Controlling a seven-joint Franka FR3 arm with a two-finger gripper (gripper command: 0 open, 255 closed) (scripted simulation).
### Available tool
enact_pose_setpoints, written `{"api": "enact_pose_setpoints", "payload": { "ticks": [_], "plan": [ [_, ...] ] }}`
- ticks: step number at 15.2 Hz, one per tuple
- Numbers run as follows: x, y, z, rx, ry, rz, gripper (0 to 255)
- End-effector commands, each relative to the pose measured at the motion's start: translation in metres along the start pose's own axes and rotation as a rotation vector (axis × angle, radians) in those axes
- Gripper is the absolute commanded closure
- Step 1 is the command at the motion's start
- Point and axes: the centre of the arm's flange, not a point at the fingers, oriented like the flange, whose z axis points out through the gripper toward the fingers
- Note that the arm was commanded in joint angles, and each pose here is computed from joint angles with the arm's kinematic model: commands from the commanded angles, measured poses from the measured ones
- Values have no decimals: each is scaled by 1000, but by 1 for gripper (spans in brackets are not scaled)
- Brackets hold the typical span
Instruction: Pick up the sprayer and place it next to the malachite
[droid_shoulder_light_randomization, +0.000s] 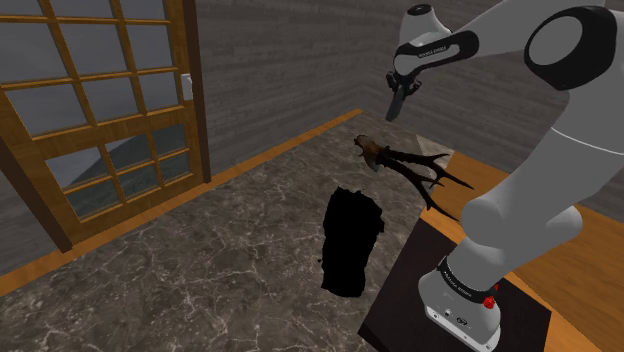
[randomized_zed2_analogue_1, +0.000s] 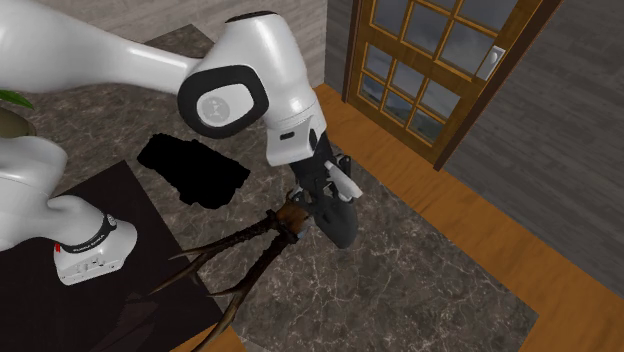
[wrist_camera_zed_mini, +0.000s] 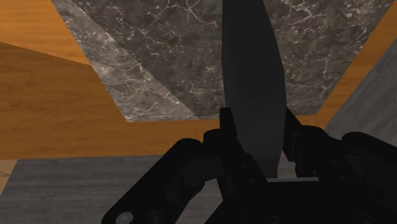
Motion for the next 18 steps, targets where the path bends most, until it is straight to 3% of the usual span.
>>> {"api": "enact_pose_setpoints", "payload": {
  "ticks": [1, 18],
  "plan": [
    [5, 0, -9, 0, 0, 0, 255],
    [52, 0, -86, 0, 0, 0, 255]
  ]
}}
